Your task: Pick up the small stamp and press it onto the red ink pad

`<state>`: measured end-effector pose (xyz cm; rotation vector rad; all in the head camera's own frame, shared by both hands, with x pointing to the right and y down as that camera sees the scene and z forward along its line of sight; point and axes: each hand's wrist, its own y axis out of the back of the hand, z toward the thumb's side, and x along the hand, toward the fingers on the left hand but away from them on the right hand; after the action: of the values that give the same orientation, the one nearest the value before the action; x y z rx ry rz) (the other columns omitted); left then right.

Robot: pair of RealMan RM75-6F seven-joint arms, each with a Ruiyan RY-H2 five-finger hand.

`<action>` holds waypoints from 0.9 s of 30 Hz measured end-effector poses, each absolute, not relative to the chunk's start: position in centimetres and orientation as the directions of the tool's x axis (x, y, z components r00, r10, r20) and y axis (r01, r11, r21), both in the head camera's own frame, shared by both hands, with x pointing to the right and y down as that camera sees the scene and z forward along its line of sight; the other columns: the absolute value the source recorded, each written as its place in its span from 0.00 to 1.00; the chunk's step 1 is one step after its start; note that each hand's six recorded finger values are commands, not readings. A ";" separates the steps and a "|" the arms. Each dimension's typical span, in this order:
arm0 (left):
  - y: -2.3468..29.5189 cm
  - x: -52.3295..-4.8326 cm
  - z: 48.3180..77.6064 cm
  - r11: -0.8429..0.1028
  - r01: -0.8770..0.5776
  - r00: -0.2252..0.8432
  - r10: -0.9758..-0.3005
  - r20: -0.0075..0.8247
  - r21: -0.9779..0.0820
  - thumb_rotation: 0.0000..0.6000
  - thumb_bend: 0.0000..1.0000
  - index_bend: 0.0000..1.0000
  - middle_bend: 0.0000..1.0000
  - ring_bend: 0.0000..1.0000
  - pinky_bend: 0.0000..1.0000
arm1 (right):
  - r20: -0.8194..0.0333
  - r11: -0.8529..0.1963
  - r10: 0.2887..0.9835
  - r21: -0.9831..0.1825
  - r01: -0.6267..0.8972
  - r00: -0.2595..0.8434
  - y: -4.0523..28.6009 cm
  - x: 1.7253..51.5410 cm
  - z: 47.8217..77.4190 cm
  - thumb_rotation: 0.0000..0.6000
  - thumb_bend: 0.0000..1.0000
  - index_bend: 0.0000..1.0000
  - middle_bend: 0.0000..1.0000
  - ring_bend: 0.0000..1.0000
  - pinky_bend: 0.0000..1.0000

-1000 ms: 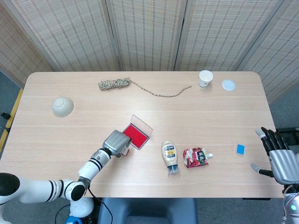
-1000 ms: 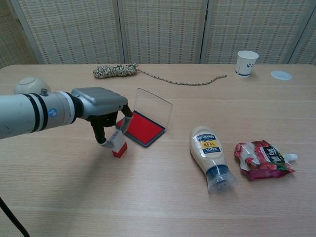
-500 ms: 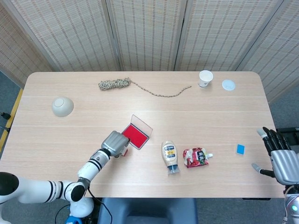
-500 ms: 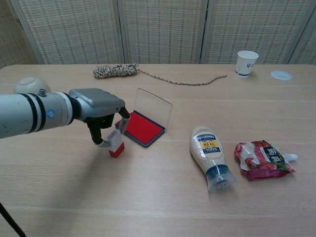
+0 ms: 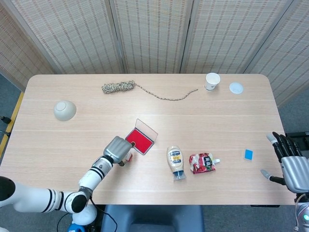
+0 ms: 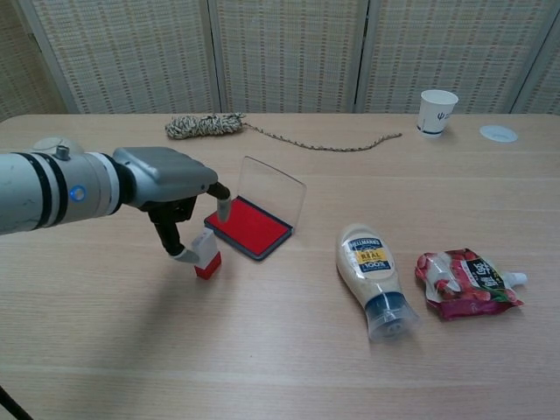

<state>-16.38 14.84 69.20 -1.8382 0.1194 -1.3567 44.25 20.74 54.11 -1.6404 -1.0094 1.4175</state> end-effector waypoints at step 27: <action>24.8 -45.7 56.1 -0.290 -0.079 -0.027 -0.956 0.293 -0.954 1.00 0.25 0.00 0.01 0.00 0.21 | -0.419 -0.426 0.903 -0.902 0.067 0.100 21.3 43.2 54.6 1.00 0.14 0.00 0.00 0.00 0.00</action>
<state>-45.74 24.78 56.14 -1.4645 1.1391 -1.4192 43.21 21.28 54.61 -1.6306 -0.9708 1.4139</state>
